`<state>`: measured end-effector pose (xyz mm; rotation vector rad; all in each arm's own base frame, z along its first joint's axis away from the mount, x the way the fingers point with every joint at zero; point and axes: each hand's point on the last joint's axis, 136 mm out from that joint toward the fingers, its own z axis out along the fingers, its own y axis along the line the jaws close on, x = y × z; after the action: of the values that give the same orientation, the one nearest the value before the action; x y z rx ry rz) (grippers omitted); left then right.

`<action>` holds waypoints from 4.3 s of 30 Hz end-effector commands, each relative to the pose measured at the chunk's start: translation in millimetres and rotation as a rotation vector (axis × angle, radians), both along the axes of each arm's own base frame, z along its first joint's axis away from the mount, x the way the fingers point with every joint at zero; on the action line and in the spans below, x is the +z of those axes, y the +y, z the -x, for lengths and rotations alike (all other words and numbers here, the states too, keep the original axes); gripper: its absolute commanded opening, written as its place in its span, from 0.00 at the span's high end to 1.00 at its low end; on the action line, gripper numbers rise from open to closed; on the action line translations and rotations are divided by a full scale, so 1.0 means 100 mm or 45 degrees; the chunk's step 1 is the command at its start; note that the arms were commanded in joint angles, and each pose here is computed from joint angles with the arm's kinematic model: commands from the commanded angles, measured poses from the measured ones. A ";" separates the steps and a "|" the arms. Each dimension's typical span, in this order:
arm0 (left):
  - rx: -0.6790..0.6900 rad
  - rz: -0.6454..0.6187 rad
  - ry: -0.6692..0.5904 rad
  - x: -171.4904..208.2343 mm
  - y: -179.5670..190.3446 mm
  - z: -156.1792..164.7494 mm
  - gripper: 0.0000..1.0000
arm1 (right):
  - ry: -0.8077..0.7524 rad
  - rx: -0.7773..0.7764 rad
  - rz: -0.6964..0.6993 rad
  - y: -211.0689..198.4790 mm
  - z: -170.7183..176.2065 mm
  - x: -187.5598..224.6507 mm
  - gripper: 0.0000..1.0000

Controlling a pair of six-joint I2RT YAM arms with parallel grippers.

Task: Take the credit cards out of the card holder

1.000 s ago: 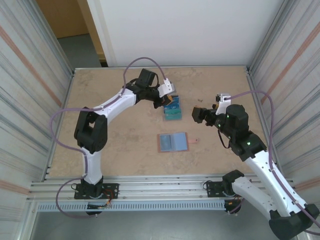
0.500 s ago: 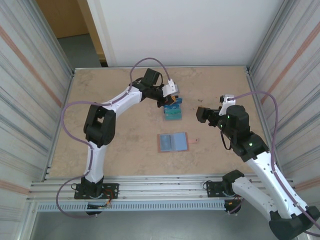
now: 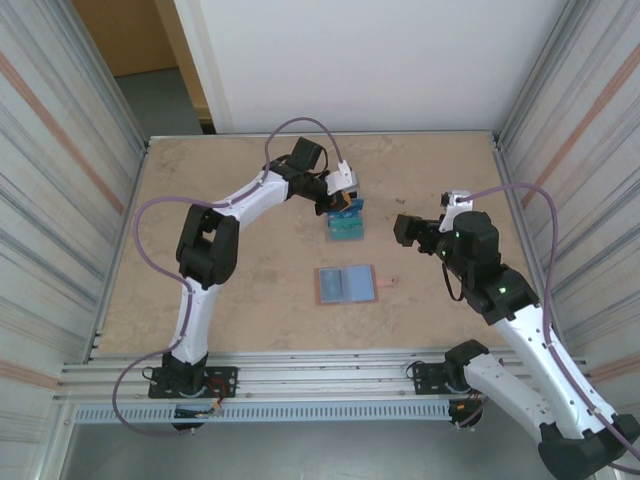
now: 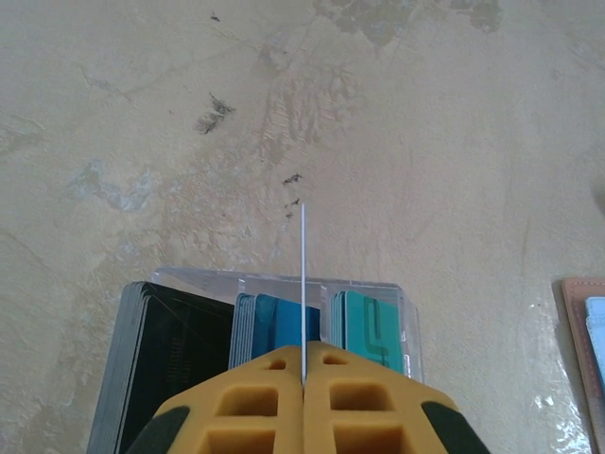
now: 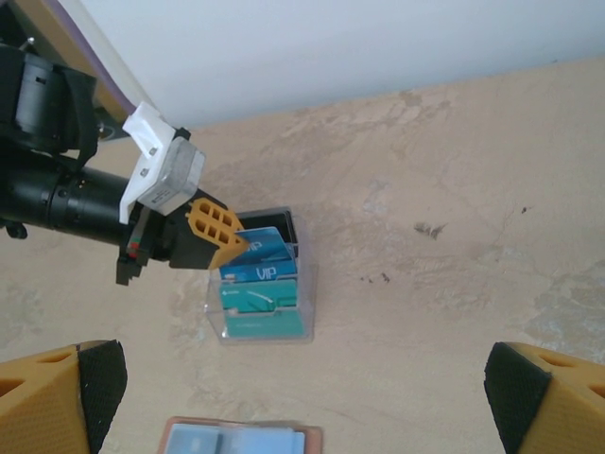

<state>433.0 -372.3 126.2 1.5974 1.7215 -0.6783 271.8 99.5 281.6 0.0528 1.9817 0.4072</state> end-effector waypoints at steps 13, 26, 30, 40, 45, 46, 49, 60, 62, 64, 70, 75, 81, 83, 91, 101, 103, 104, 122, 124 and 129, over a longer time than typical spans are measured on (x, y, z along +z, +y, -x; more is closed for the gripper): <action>0.003 -0.047 0.006 -0.13 0.04 -0.11 1.00 | -0.013 -0.060 -0.032 -0.10 0.05 0.05 0.01; 0.020 -0.089 0.016 -0.25 0.09 -0.12 0.96 | -0.010 -0.056 -0.029 -0.09 0.04 0.04 0.01; 0.019 -0.093 0.018 -0.26 0.10 -0.10 0.93 | -0.010 -0.055 -0.032 -0.09 0.04 0.04 0.01; 0.023 -0.087 0.001 -0.17 0.10 -0.10 0.80 | -0.012 -0.047 -0.035 -0.08 0.05 0.04 0.01; 0.013 -0.057 -0.038 0.07 0.09 -0.03 0.77 | -0.004 -0.050 -0.031 -0.08 0.04 0.03 0.01; 0.014 -0.047 -0.055 0.15 0.09 0.00 0.77 | 0.001 -0.054 -0.029 -0.08 0.04 0.02 0.01; 0.038 -0.018 -0.098 0.37 0.12 0.06 0.72 | 0.038 -0.072 -0.021 -0.09 0.02 -0.04 0.00; 0.347 0.119 -0.234 1.06 0.58 0.42 0.40 | 0.218 -0.075 0.045 0.05 -0.05 -0.40 0.11; 0.440 0.141 -0.226 1.10 0.71 0.50 0.30 | 0.258 -0.072 0.082 0.12 -0.05 -0.48 0.14; 0.535 0.157 -0.224 1.10 0.84 0.59 0.22 | 0.296 -0.067 0.135 0.20 -0.04 -0.56 0.18; 0.952 0.200 -0.189 0.99 1.39 0.77 0.09 | 0.453 -0.045 0.275 0.53 0.03 -0.88 0.27; 1.297 0.222 -0.137 0.86 1.91 0.93 0.01 | 0.587 0.008 0.339 0.85 0.13 -1.19 0.31; 1.511 0.313 -0.039 0.73 2.25 1.19 0.01 | 0.751 0.128 0.432 1.29 0.26 -1.58 0.37; 1.549 0.344 -0.019 0.69 2.32 1.26 0.01 | 0.795 0.174 0.471 1.45 0.30 -1.72 0.40; 1.657 0.332 -0.034 0.56 2.54 1.37 0.01 | 0.913 0.294 0.578 1.89 0.36 -2.12 0.42; 1.696 0.380 -0.069 0.59 2.64 1.41 0.01 | 0.991 0.341 0.605 2.03 0.38 -2.40 0.31; 1.704 0.386 -0.073 0.60 2.65 1.41 0.01 | 1.011 0.346 0.604 2.04 0.40 -2.46 0.29; 1.706 0.390 -0.074 0.61 2.66 1.41 0.01 | 1.016 0.347 0.601 2.05 0.40 -2.47 0.29; 1.706 0.411 -0.072 0.65 2.66 1.42 0.01 | 1.037 0.321 0.591 1.93 0.43 -2.56 0.36; 1.706 0.410 -0.072 0.65 2.66 1.42 0.01 | 1.036 0.322 0.583 1.93 0.44 -2.55 0.37; 1.708 0.406 -0.068 0.64 2.66 1.42 0.01 | 1.027 0.326 0.559 1.92 0.44 -2.50 0.37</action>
<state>289.6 -112.4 185.0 0.0902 2.0341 -0.1817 228.5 297.3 24.3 -0.4034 2.8490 0.0817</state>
